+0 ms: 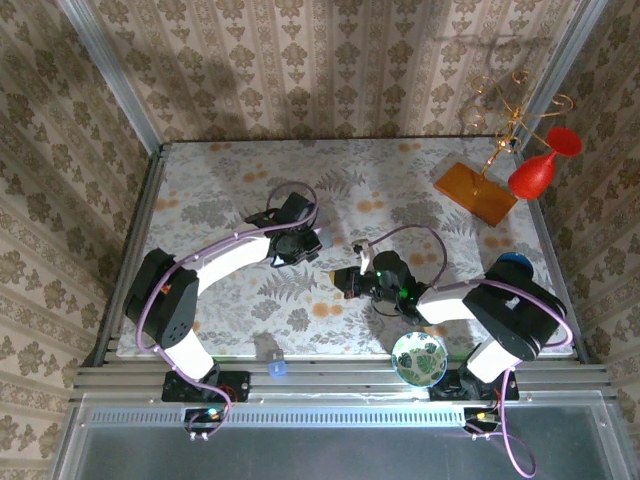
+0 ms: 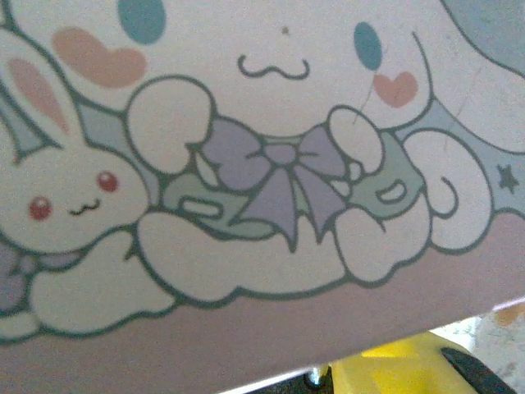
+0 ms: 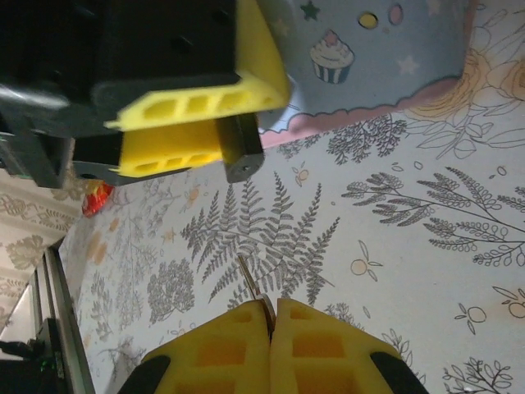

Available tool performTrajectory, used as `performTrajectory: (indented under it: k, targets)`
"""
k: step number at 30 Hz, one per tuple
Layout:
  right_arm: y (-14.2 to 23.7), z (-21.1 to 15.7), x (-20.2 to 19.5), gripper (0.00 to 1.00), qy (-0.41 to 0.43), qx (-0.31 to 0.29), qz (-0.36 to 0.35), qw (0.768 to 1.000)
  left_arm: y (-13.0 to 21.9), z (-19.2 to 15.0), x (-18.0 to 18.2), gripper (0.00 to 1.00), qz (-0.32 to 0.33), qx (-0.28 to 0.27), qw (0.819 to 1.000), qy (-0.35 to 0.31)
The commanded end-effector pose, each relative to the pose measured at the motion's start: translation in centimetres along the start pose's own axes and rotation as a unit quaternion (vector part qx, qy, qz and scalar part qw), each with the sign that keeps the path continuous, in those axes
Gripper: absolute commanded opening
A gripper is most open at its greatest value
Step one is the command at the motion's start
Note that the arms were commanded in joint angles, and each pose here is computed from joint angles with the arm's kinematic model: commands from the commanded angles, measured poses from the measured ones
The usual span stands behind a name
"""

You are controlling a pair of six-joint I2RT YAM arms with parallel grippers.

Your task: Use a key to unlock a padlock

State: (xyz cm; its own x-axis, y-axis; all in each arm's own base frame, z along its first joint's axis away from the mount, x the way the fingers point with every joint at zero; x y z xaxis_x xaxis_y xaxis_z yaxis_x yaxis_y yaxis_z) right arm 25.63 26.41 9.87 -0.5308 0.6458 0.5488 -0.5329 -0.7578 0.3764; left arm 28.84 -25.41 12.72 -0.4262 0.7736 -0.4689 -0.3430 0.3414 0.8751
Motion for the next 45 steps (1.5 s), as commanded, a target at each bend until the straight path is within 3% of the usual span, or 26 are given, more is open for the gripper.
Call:
performTrajectory:
  k: [1, 13, 45]
  targets:
    - [0.0, 1.9, 0.4, 0.00, -0.001, -0.074, 0.019, 0.997, 1.1, 0.4, -2.4, 0.00, -0.046, 0.010, 0.999, 0.024]
    - [-0.7, 1.9, 0.1, 0.00, 0.004, -0.111, 0.039, 0.993, 1.3, -0.1, -2.3, 0.00, -0.051, 0.022, 0.998, 0.036]
    - [-1.1, 3.1, -1.2, 0.00, -0.010, -0.148, -0.008, 0.989, 0.8, -0.3, -2.3, 0.00, -0.069, 0.035, 0.996, 0.047]
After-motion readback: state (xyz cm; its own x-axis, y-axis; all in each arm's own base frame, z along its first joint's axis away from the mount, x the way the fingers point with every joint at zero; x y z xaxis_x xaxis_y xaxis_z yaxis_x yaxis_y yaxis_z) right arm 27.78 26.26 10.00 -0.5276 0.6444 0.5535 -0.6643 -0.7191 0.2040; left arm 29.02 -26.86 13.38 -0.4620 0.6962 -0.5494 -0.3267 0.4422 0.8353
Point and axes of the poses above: each hand's point on the last joint's axis, 136 mm out from that joint toward the fingers, its own y axis back along the fingers, its own x axis along the line the jaws close on, z = x × y, the point moved 4 cm from there along y, back along the fingers, and after that the axes turned 8 degrees about y, right-handed, at the moved point
